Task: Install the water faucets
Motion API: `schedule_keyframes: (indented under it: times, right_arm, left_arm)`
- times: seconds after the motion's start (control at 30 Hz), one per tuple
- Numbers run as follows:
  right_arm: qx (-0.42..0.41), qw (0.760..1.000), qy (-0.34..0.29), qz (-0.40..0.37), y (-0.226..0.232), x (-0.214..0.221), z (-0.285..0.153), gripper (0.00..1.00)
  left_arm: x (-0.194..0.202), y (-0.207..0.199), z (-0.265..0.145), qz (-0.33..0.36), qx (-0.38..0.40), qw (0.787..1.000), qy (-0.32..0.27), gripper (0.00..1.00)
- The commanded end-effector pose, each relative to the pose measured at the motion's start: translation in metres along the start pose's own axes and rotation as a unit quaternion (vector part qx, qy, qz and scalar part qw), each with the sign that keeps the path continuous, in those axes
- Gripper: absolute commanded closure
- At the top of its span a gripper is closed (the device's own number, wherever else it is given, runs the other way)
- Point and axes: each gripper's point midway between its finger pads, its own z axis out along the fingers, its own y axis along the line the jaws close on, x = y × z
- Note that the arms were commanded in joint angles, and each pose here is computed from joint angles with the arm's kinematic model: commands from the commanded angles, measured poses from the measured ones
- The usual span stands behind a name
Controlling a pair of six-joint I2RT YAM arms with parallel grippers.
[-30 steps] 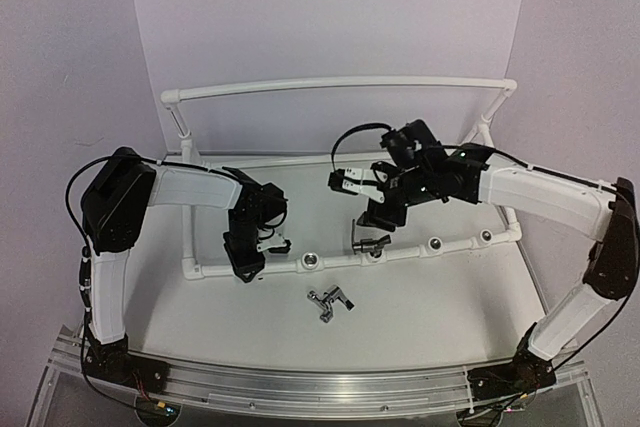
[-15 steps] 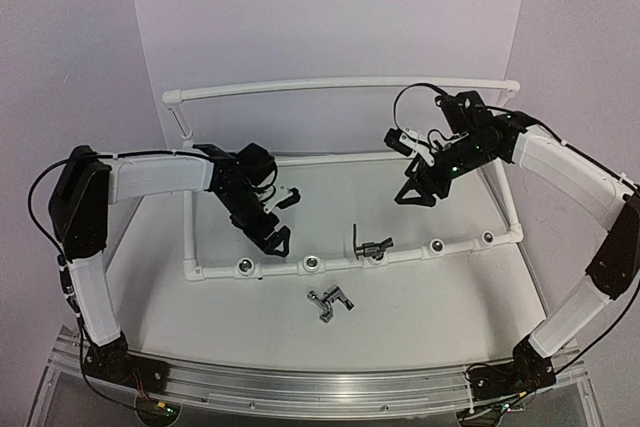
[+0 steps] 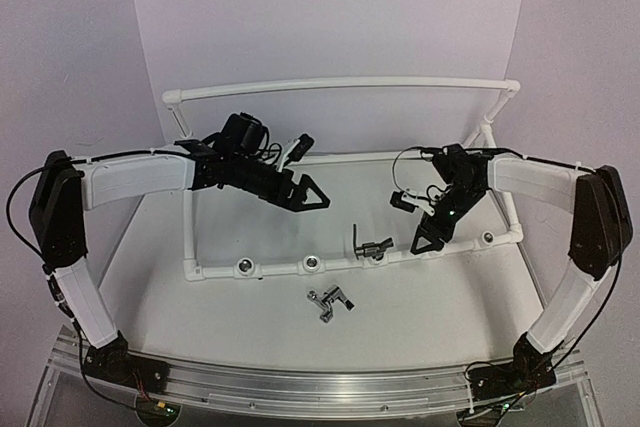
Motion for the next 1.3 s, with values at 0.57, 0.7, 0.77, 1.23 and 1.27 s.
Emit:
schedule_keyframes:
  times: [0.57, 0.7, 0.77, 1.23, 1.27]
  right_arm:
    - [0.133, 0.988, 0.069, 0.041, -0.066, 0.045, 0.066, 0.54]
    - [0.129, 0.987, 0.075, 0.053, -0.068, 0.046, 0.074, 0.70]
    - [0.128, 0.987, 0.079, 0.058, -0.068, 0.046, 0.078, 0.78]
    - [0.111, 0.985, 0.078, 0.105, -0.073, 0.035, 0.090, 1.00]
    - [0.109, 0.985, 0.079, 0.106, -0.072, 0.035, 0.090, 1.00]
  left_arm:
    - [0.013, -0.051, 0.084, 0.071, 0.082, 0.994, 0.018, 0.34]
    - [0.014, -0.068, 0.086, 0.111, 0.101, 0.988, 0.020, 0.47]
    - [0.015, -0.075, 0.085, 0.131, 0.103, 0.986, 0.021, 0.55]
    - [0.056, -0.095, 0.079, 0.243, 0.096, 0.962, 0.084, 0.81]
    - [0.059, -0.093, 0.081, 0.254, 0.085, 0.959, 0.088, 0.81]
